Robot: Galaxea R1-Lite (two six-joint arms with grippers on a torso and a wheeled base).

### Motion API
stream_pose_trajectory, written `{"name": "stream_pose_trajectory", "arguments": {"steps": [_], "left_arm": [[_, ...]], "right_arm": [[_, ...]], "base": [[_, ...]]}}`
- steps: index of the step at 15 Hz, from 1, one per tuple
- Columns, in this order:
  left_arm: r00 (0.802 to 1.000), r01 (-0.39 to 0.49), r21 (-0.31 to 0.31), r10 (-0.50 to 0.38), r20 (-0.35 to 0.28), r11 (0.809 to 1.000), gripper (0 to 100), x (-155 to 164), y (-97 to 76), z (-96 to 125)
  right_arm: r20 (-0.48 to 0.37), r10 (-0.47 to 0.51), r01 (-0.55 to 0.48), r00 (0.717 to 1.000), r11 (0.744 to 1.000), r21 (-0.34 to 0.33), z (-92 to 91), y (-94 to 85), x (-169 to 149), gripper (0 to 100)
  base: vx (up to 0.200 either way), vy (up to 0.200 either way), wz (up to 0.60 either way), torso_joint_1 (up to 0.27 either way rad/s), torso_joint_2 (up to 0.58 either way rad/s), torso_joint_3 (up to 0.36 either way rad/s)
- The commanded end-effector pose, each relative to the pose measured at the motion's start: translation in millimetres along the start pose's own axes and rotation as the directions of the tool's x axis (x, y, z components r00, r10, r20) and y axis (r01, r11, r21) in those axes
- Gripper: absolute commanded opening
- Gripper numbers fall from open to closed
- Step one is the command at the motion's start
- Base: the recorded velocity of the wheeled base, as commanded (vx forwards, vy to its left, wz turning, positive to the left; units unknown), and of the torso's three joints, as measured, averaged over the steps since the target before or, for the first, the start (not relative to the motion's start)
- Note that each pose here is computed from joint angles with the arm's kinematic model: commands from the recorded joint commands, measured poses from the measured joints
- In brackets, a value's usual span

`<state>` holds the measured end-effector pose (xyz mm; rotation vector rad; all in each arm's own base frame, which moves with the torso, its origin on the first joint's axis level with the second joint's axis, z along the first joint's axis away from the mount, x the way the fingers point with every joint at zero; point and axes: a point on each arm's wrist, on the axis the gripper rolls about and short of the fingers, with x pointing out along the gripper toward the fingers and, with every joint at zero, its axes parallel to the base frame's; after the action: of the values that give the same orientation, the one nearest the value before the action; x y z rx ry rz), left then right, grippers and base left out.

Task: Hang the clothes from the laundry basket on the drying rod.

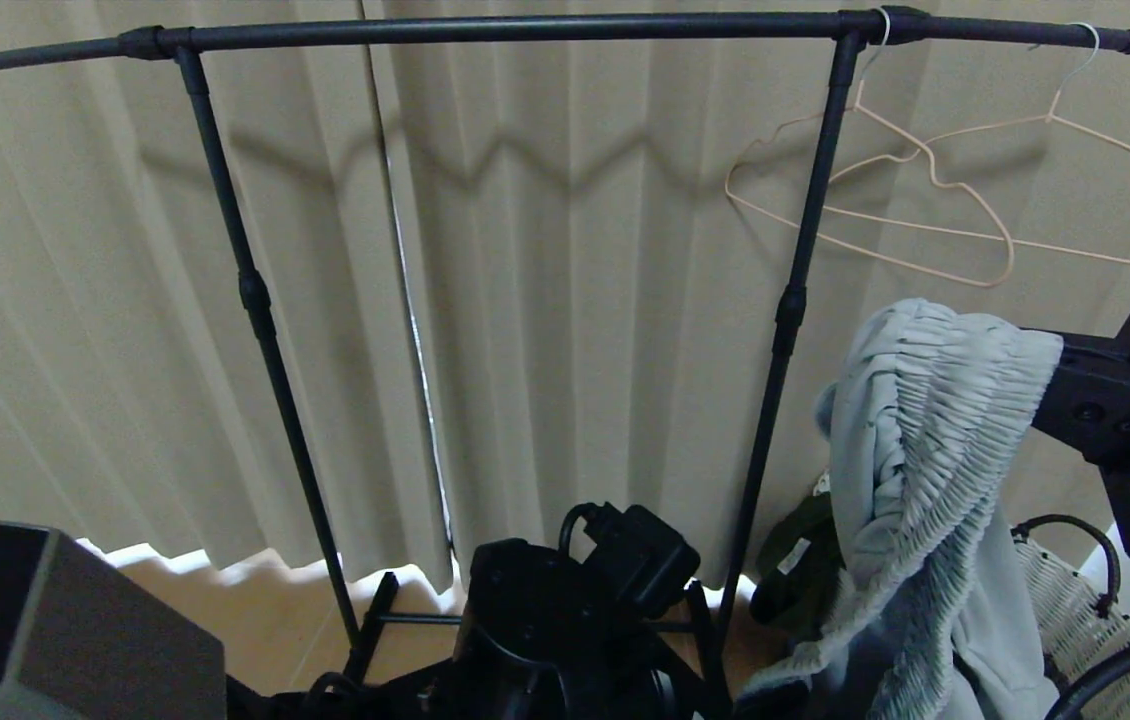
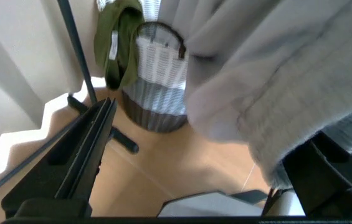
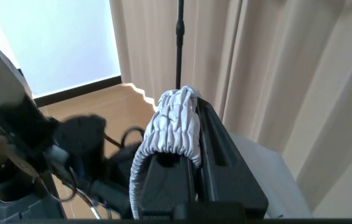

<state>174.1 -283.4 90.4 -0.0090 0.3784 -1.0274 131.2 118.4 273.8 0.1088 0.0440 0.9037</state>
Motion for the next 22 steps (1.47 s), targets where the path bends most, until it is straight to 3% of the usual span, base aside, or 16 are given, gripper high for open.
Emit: {"name": "stream_pose_trajectory", "arguments": {"steps": [1, 5, 6, 8, 11, 13, 15, 20, 22], "left_arm": [[0.999, -0.009, -0.002, 0.009, -0.047, 1.0, 100, 4, 2.9, -13], [0.998, -0.016, -0.004, 0.016, -0.059, 1.0, 100, -4, 5.3, -20], [0.999, -0.013, -0.004, 0.013, -0.044, 1.0, 0, -7, 5.8, -22], [1.0, -0.007, 0.015, 0.007, -0.002, 1.0, 0, -15, 6.3, -27], [0.994, -0.014, 0.134, -0.001, 0.109, 0.991, 0, -34, 8.6, -40], [0.991, -0.061, 0.198, 0.035, 0.132, 0.978, 0, -44, 18.4, -39], [0.972, -0.134, 0.209, 0.087, 0.218, 0.969, 0, -62, 31.1, -14], [0.937, -0.282, 0.186, 0.228, 0.263, 0.941, 0, -136, 44.2, 62], [0.91, -0.341, 0.159, 0.282, 0.306, 0.927, 0, -168, 45.1, 99]], "right_arm": [[0.006, 0.001, -0.001, 1.0, 1.0, -0.001, 1.3, 0.4, -1, 0], [0.006, -0.003, 0.003, 1.0, 1.0, -0.001, 0.7, 0.2, -2, 0], [0.011, -0.004, 0.004, 1.0, 1.0, -0.003, 1.6, 0.4, -3, 0], [0.013, -0.005, 0.006, 1.0, 1.0, -0.004, 1.9, 0.2, -4, 0], [0.013, -0.032, 0.032, 0.999, 0.999, -0.003, 1.9, -4.4, -4, 0], [0.009, -0.051, 0.051, 0.999, 0.999, -0.005, 0.9, -7.6, -4, 0], [-0.005, -0.068, 0.068, 0.998, 0.998, -0.004, -1.9, -9.4, -4, 0], [-0.035, -0.12, 0.12, 0.992, 0.993, -0.002, -6.9, -20.2, 1, 0], [-0.059, -0.135, 0.135, 0.989, 0.991, -0.002, -11.2, -24.8, 6, 0]], "base": [[0.0, 0.0, 0.0, 0.0, 0.0, 0.0], [0.0, 0.0, 0.0, 0.0, 0.0, 0.0], [0.0, 0.0, 0.0, 0.0, 0.0, 0.0], [0.0, 0.0, 0.0, 0.0, 0.0, 0.0], [0.0, 0.0, 0.0, 0.0, 0.0, 0.0], [0.0, 0.0, 0.0, 0.0, 0.0, 0.0], [0.0, 0.0, 0.0, 0.0, 0.0, 0.0], [0.0, 0.0, 0.0, 0.0, 0.0, 0.0], [0.0, 0.0, 0.0, 0.0, 0.0, 0.0]]}}
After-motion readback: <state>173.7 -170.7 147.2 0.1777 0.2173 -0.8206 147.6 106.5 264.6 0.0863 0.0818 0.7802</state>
